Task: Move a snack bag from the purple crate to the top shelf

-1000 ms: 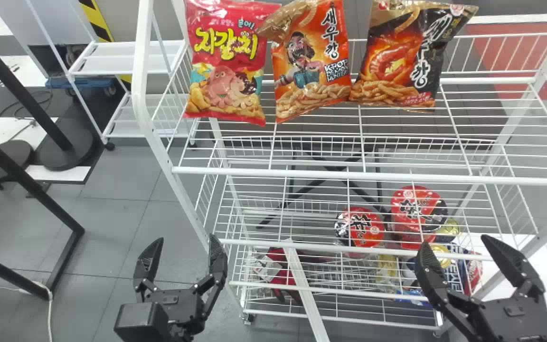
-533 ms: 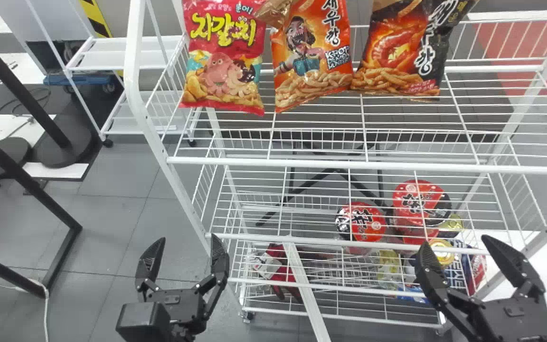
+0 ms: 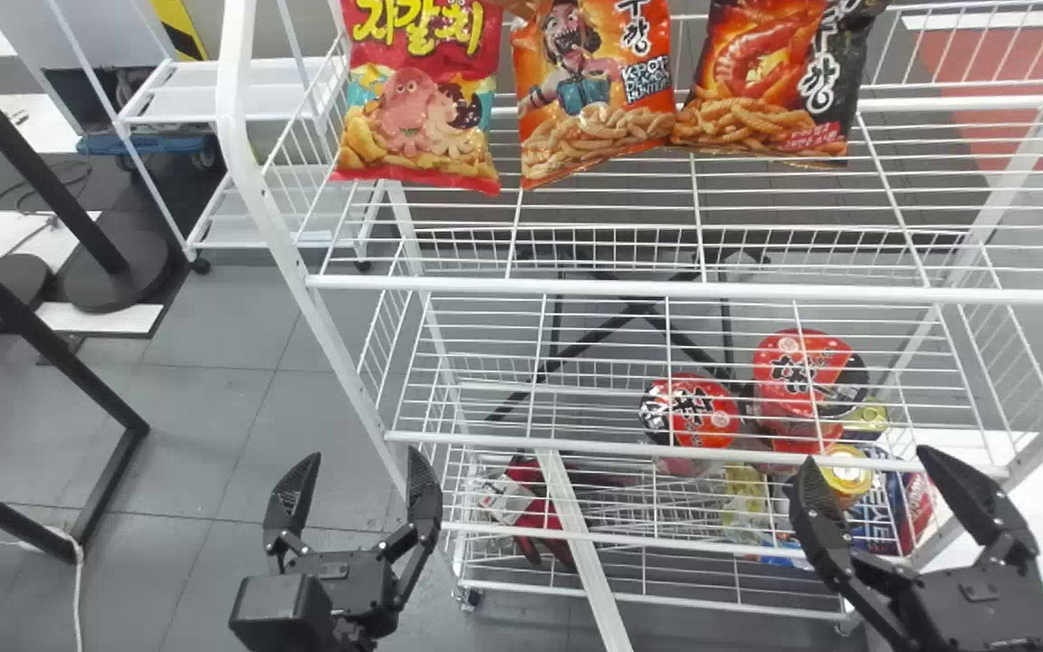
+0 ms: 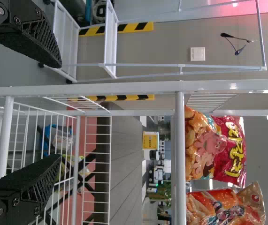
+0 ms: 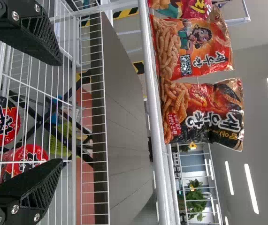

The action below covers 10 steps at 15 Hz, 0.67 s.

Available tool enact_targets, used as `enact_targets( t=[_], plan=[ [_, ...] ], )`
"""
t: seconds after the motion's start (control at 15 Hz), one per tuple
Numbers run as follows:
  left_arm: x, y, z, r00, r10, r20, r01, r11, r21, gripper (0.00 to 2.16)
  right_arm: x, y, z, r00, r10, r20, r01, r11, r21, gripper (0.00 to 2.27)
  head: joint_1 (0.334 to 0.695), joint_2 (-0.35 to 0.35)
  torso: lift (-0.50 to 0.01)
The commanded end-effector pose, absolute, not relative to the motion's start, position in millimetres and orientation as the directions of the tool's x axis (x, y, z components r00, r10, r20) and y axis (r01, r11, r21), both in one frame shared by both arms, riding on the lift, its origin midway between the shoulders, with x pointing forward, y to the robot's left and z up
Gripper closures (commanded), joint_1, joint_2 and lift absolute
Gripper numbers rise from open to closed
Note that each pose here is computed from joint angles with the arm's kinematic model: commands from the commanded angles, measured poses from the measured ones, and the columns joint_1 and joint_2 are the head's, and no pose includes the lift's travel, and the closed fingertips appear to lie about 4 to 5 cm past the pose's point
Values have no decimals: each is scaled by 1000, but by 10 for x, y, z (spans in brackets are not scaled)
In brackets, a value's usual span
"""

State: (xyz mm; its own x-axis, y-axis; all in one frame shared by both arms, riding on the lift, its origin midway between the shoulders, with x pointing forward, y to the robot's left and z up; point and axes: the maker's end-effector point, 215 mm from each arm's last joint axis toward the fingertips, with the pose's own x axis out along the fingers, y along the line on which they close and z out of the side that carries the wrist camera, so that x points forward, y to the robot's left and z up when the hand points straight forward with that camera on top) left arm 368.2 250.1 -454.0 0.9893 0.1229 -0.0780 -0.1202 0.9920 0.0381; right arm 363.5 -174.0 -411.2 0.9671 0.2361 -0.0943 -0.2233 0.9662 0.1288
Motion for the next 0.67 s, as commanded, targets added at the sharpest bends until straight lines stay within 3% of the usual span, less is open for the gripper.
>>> enact_targets(
  t=[0.0, 0.6],
  plan=[
    [3685, 2469, -4539, 990, 118, -79, -116, 993, 39, 147, 3636, -1733, -4096, 966, 240, -91, -228, 966, 125, 80, 695, 120, -184],
    [3667, 2445, -4542, 989, 124, -80, -121, 992, 37, 147, 3628, -1761, -4123, 966, 240, -98, -228, 966, 121, 76, 695, 108, -220]
  ],
)
